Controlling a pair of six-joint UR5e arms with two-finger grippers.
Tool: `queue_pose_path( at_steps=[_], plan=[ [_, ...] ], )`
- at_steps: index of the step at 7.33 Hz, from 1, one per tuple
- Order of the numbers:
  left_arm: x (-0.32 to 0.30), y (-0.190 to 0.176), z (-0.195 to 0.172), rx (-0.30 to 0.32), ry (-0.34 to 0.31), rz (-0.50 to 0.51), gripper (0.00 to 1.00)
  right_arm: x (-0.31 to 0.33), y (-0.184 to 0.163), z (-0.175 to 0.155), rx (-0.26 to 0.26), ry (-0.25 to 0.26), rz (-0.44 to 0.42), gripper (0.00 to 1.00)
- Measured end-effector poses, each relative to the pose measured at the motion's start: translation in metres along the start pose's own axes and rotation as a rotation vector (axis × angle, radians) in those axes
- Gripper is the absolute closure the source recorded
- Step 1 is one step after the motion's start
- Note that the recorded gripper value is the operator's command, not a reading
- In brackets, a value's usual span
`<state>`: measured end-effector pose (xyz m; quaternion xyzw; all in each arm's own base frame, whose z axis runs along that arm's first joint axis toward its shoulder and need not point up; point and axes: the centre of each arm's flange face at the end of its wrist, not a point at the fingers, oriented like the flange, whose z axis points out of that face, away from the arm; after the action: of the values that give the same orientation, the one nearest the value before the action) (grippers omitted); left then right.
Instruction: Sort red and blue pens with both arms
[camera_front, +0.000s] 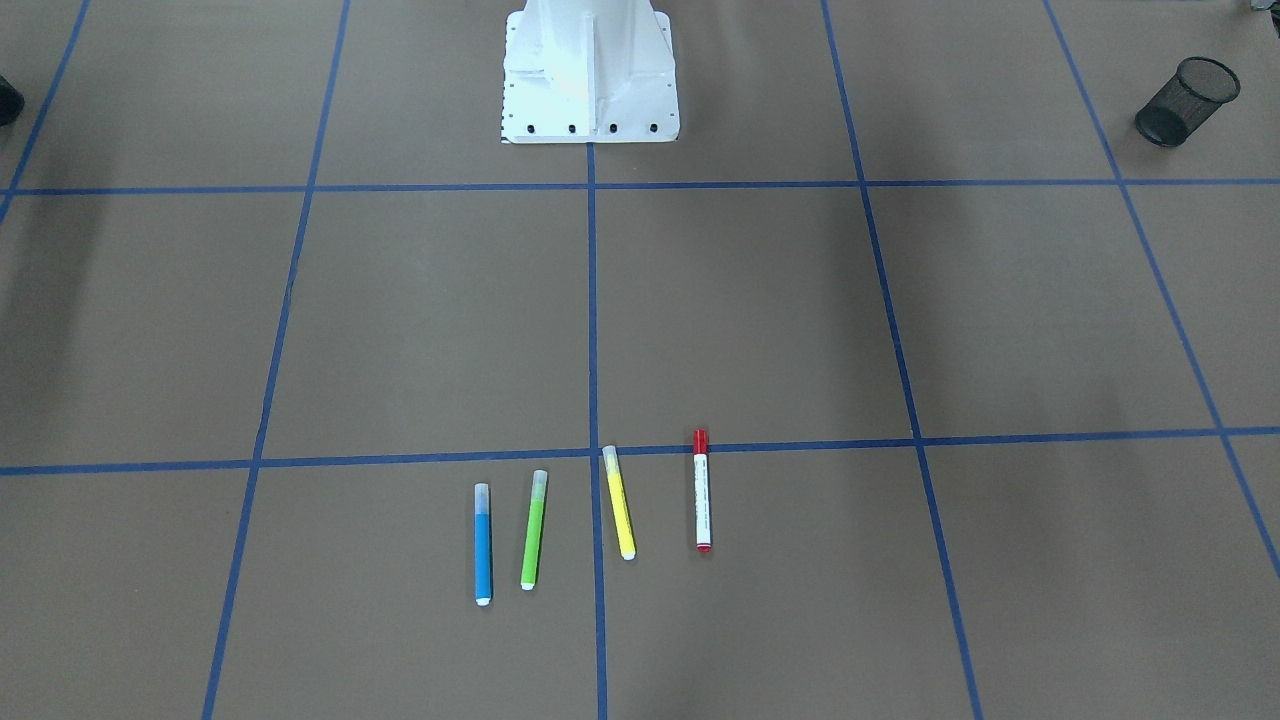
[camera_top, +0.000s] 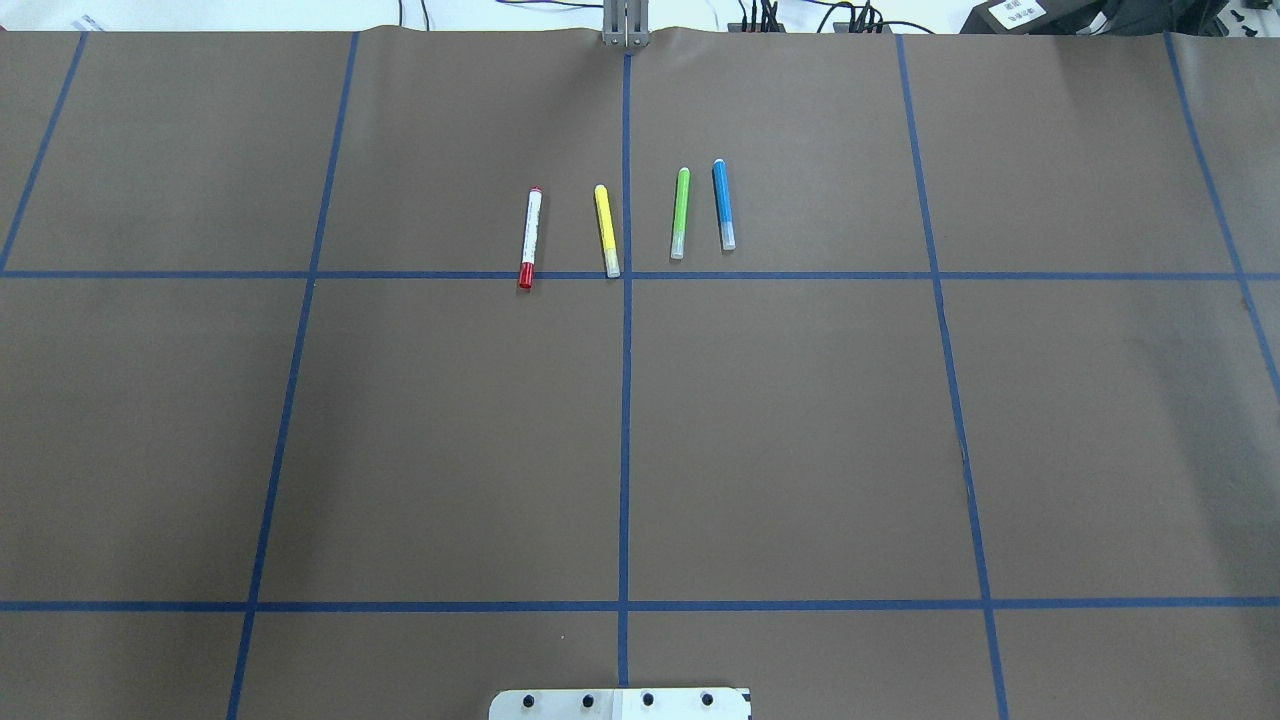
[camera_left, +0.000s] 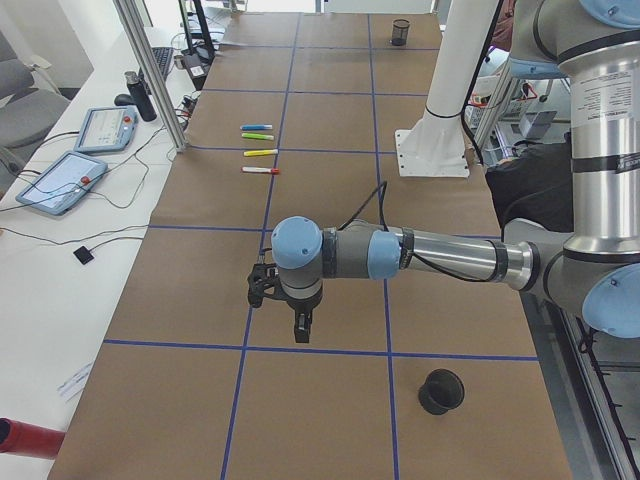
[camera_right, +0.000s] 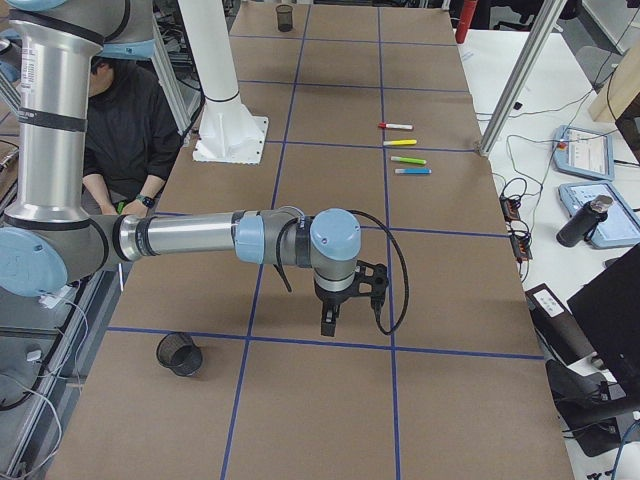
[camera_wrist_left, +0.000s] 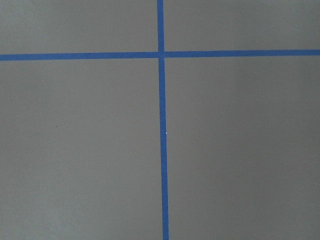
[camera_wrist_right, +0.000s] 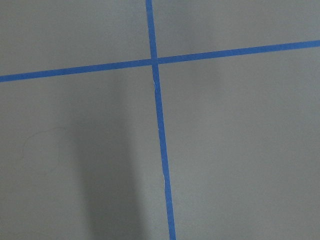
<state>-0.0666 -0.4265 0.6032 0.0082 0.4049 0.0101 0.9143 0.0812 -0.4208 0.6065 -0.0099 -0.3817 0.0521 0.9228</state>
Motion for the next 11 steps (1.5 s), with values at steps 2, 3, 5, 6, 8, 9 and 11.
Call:
queue_pose_path(
  at_steps=[2, 3, 5, 6, 8, 9, 11],
  plan=[
    [0.000, -0.001, -0.002, 0.004, 0.000, -0.002, 0.00, -0.001, 0.000, -0.001, 0.002, 0.000, -0.004, 0.00],
    [0.000, -0.001, -0.003, 0.006, 0.000, -0.002, 0.00, -0.002, -0.001, -0.002, 0.004, 0.000, -0.005, 0.00],
    [0.002, -0.003, -0.005, 0.011, 0.000, 0.002, 0.00, -0.002, -0.001, -0.002, 0.004, 0.002, -0.004, 0.00],
    [0.004, -0.005, -0.007, 0.015, -0.001, 0.007, 0.00, -0.002, -0.002, -0.002, 0.005, 0.003, -0.003, 0.00],
    [0.015, -0.018, -0.018, 0.040, -0.002, 0.033, 0.00, -0.008, -0.009, -0.007, 0.014, 0.002, -0.009, 0.00],
    [0.025, -0.029, -0.027, 0.061, -0.003, 0.057, 0.00, -0.015, -0.017, -0.011, 0.020, 0.001, -0.020, 0.00],
    [0.049, -0.052, -0.045, 0.118, 0.002, 0.130, 0.00, -0.040, -0.037, -0.014, 0.024, 0.001, -0.064, 0.00]
  ],
)
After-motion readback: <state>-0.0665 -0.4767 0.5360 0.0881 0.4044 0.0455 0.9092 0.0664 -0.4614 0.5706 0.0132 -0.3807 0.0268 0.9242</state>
